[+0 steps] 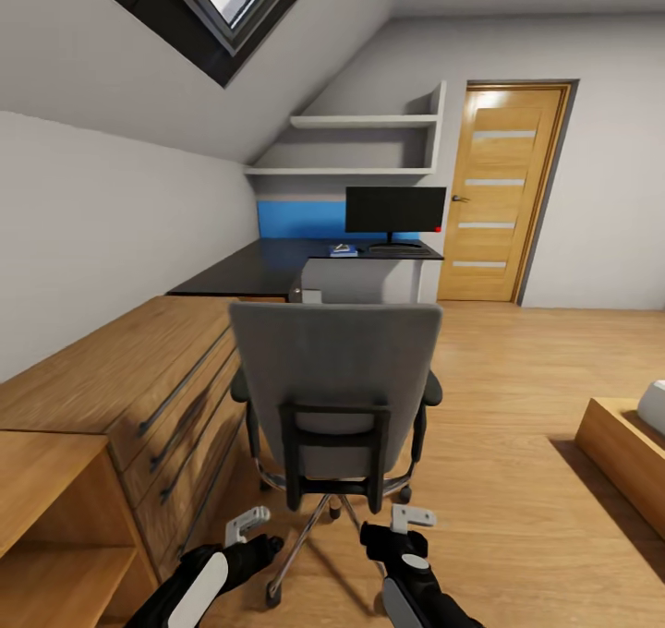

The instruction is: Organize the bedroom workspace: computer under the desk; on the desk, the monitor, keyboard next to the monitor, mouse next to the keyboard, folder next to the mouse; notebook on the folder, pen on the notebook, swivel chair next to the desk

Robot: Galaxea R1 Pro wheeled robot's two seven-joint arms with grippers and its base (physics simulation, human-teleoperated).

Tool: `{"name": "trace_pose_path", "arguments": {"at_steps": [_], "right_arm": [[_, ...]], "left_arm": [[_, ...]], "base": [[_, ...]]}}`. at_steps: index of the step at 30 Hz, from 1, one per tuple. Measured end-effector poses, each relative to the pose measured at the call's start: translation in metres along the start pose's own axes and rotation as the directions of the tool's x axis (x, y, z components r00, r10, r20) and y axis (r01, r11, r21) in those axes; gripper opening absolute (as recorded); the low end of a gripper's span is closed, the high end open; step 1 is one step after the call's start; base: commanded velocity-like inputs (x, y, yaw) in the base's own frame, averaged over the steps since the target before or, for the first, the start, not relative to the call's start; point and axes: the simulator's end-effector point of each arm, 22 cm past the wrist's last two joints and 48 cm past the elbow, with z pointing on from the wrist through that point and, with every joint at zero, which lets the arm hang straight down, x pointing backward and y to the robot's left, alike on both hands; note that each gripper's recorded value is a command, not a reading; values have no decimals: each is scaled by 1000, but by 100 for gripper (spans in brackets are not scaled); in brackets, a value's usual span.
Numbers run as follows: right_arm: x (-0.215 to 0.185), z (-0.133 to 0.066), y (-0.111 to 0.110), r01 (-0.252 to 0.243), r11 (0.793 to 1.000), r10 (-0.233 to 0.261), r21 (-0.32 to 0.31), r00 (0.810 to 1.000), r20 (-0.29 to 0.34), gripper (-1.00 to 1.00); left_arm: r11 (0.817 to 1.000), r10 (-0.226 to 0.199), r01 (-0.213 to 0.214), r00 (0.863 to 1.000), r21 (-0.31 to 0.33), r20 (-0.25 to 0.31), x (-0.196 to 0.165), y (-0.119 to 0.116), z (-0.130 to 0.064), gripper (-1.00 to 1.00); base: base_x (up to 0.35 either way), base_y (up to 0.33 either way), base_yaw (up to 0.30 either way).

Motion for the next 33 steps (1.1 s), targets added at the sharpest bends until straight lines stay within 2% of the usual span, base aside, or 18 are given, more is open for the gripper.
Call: {"name": "trace_pose_path", "arguments": {"at_steps": [4, 9, 13, 14, 16, 17, 21, 27, 33], "right_arm": [[1, 0, 0, 1, 1000, -1, -1, 1000, -1, 100], [1, 1, 0, 1, 1000, -1, -1, 1000, 0, 100], [-7, 1, 0, -2, 1000, 2, 2, 1000, 29, 100], [-14, 0, 0, -2, 1000, 1, 4, 998, 62, 100], [-22, 0, -1, 4, 1000, -5, 8, 996, 94, 100], [-28, -1, -1, 14, 1000, -15, 12, 993, 119, 100], [-36, -2, -2, 32, 999, -34, 19, 987, 154, 100], [-39, -2, -2, 39, 999, -42, 21, 985, 168, 100], [-40, -2, -2, 41, 999, -44, 22, 984, 170, 100]], "left_arm": [[1000, 0, 0, 1000, -2, 0, -1, 0, 0, 100], [1000, 5, -5, 1000, 12, 11, -5, -13, 0, 100], [999, 27, -29, 996, 25, 83, -26, -31, -2, 100], [999, 48, -50, 991, 18, 129, -37, -34, -3, 100], [997, 74, -77, 982, 6, 171, -47, -36, -4, 100], [995, 99, -100, 974, -5, 204, -55, -37, -6, 100], [991, 133, -133, 959, -18, 249, -66, -39, -8, 100], [989, 149, -149, 951, -20, 269, -71, -39, -10, 100], [988, 151, -152, 950, -18, 272, -72, -41, -10, 100]], "base": [[0, 27, 0], [0, 7, 0], [0, 2, 0], [0, 0, 0], [0, 0, 0], [0, 0, 0], [0, 0, 0], [0, 0, 0], [0, 0, 0]]}}
